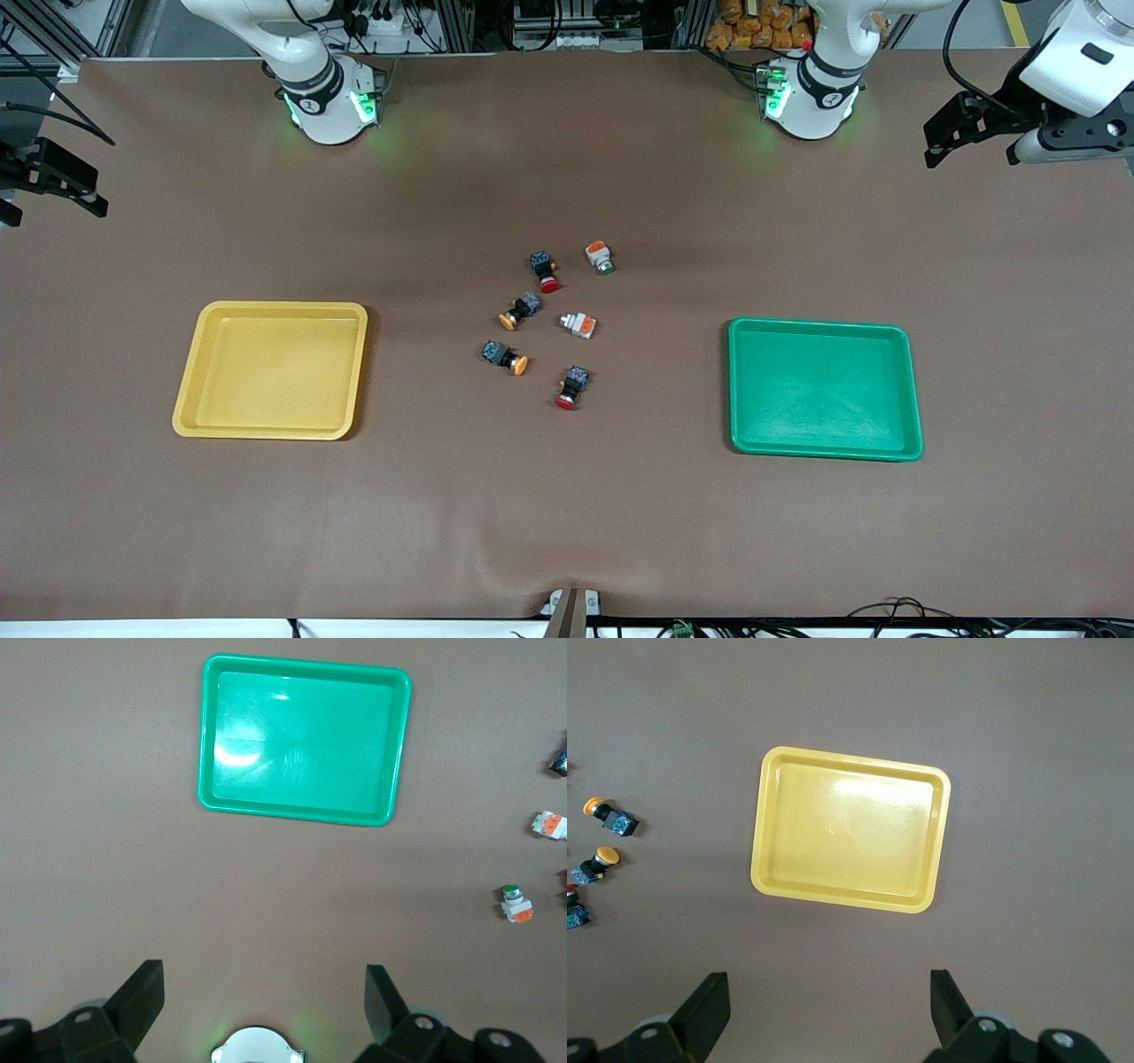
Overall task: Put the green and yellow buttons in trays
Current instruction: 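Move the left gripper toward the button cluster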
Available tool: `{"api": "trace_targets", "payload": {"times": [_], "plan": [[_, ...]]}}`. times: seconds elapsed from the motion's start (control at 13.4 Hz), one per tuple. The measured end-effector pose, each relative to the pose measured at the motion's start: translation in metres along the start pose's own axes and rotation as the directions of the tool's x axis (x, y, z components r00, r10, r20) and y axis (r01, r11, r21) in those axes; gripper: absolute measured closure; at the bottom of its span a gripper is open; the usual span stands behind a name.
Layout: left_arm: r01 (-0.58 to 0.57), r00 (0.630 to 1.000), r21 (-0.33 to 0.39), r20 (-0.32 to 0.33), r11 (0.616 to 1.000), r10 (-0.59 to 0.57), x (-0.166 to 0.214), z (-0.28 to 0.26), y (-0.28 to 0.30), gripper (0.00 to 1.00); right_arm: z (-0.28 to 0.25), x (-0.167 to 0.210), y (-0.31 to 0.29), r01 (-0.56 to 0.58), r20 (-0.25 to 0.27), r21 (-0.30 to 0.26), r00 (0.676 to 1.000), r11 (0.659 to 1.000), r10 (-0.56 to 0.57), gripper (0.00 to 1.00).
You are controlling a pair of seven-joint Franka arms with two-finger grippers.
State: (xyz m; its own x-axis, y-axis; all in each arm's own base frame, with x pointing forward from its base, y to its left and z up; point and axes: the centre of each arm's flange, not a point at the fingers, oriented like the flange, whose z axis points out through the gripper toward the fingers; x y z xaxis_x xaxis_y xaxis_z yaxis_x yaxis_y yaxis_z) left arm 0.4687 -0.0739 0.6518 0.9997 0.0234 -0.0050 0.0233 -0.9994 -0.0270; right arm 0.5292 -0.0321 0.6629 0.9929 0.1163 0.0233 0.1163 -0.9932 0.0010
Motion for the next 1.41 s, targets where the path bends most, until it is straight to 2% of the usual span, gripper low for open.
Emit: {"api": "trace_targets", "payload": {"times": [0.37,1.04,1.41], "plan": [[0.017,1.0,0.0,-0.001,1.0,-0.017,0.001,-0.001,0.0,0.0,0.0,0.0,0.0,-0.003,0.001,0.0,1.0,1.0,0.003,0.0],[0.007,0.996,0.012,0.093,1.0,-0.008,0.015,0.024,0.005,0.0,0.002,0.0,0.001,-0.008,0.004,0.001,1.0,1.0,0.008,0.0],[-0.003,0.993,0.009,0.119,1.0,0.002,0.044,0.063,0.014,0.0,0.003,-0.001,0.005,-0.015,0.008,0.002,1.0,1.0,0.015,0.0]]}}
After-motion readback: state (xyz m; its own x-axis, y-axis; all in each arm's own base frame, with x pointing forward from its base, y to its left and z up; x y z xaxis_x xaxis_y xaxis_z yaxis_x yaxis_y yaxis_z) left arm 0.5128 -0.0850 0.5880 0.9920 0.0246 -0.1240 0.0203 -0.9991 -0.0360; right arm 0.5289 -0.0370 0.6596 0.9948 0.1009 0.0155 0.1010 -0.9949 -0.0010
